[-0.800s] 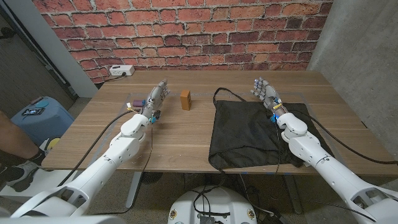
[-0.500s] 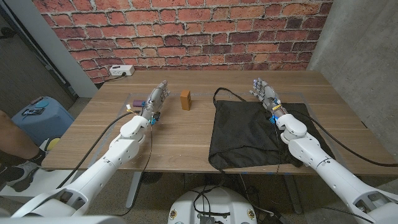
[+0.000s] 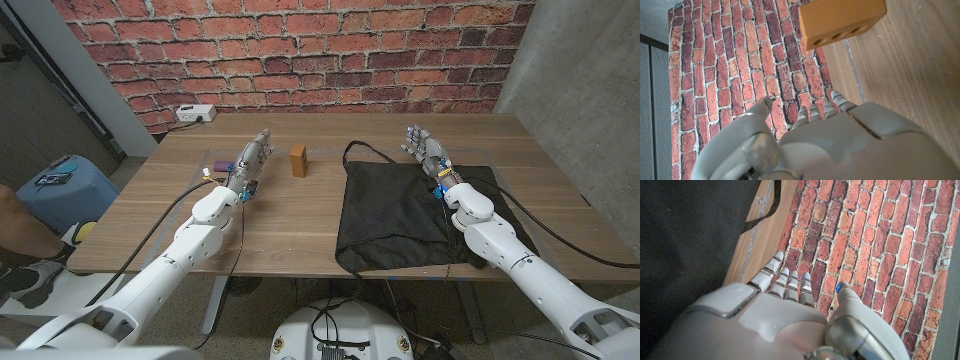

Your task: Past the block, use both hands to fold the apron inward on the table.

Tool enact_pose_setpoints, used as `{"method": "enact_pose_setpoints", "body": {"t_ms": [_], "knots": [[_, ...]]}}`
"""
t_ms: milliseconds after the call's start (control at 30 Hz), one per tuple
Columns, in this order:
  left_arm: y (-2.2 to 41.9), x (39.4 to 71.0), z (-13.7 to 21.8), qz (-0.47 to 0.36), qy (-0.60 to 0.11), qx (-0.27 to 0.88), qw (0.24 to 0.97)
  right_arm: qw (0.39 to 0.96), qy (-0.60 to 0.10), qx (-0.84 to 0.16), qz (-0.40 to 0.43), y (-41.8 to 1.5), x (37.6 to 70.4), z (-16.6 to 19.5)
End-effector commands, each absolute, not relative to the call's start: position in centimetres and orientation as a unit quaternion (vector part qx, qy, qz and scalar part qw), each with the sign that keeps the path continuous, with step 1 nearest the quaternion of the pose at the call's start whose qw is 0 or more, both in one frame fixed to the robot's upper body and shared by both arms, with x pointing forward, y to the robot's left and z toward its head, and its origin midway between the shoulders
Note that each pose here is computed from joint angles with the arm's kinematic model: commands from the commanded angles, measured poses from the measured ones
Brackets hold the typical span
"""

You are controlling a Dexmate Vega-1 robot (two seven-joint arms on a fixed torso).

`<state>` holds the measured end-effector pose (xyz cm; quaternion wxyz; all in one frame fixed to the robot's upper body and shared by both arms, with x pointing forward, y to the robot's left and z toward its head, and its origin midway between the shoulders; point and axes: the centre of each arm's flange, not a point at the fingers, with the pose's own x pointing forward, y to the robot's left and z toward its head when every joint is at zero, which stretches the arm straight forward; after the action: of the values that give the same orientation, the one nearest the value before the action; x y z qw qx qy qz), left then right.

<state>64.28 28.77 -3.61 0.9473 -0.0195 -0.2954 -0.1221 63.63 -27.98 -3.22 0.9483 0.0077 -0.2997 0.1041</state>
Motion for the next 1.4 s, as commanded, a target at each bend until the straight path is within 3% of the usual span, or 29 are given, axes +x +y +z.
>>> {"method": "enact_pose_setpoints", "body": {"t_ms": [33, 600, 1400], "knots": [[28.5, 63.3, -3.4, -0.126, -0.3, -0.009, 0.945, 0.949, -0.298, 0.007, 0.103, -28.2, 63.5, -3.6], [26.2, 60.3, -1.2, -0.155, -0.325, 0.03, 0.932, 0.948, -0.302, -0.003, 0.1, -29.2, 63.3, -3.2], [23.4, 56.5, -1.4, -0.197, -0.308, 0.099, 0.925, 0.95, -0.304, -0.014, 0.078, -31.1, 62.0, -3.6]]}}
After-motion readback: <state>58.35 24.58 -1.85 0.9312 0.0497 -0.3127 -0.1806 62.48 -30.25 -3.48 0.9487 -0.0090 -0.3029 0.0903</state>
